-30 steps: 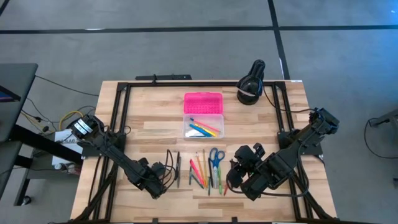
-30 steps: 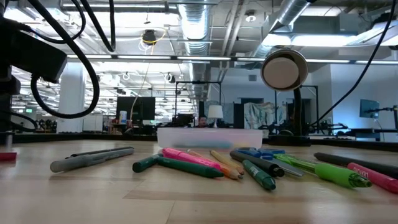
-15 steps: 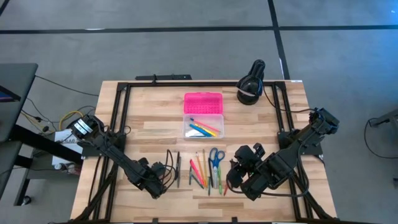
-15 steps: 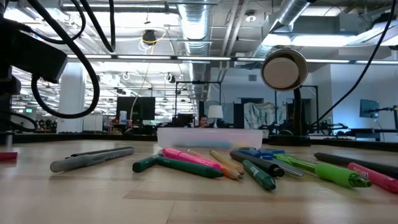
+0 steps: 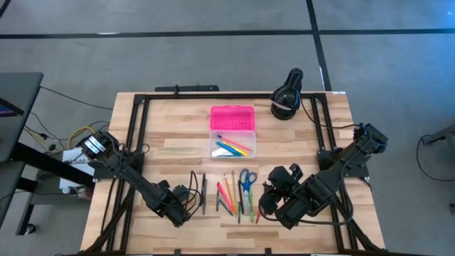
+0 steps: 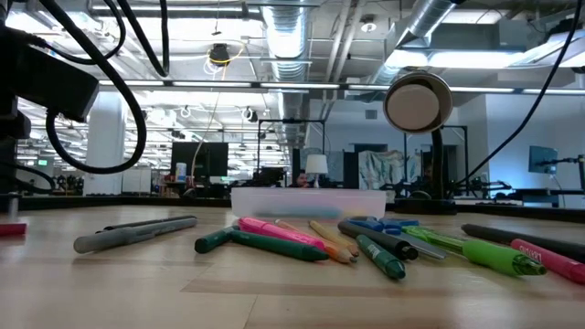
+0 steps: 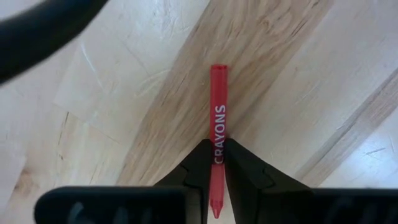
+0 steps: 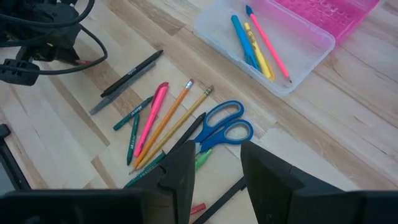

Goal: Pick & place school supplies into a supply box
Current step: Put the red crayon into the pink supply box

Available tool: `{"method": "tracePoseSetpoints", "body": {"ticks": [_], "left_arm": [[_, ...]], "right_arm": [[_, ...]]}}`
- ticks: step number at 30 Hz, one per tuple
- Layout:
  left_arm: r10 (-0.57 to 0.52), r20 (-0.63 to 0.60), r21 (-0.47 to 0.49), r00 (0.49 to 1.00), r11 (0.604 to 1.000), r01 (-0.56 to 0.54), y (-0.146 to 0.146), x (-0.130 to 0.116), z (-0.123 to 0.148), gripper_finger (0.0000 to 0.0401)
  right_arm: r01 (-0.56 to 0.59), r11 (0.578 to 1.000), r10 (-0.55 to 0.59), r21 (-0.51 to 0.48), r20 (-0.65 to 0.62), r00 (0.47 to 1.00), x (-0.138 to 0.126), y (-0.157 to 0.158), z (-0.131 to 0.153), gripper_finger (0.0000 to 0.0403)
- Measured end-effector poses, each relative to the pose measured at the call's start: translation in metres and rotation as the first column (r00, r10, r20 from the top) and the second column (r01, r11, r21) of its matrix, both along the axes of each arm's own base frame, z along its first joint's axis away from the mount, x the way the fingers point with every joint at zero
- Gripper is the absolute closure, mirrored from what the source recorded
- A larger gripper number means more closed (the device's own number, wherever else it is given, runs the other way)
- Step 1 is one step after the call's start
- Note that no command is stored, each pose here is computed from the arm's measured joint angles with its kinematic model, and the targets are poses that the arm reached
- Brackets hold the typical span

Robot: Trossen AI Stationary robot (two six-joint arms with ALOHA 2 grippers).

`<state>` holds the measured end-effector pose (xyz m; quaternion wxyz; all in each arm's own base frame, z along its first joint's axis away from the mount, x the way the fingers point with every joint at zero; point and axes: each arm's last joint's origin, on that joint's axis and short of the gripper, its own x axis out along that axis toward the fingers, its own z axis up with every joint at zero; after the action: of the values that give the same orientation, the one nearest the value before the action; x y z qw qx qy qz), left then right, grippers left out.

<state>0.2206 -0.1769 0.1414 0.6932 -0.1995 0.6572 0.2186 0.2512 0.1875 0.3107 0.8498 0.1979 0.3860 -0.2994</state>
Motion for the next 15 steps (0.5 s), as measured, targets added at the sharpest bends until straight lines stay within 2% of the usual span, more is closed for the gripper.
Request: {"method": "tracePoseSetpoints", "body": {"ticks": [15], "left_arm": [[0.0, 0.006, 0.008, 1.0, 1.0, 0.0, 0.0001, 0.0001, -0.0001, 0.037]], "right_arm": [[0.0, 1.0, 0.0, 0.001, 0.001, 1.0, 0.0001, 0.0001, 0.0, 0.028]]}}
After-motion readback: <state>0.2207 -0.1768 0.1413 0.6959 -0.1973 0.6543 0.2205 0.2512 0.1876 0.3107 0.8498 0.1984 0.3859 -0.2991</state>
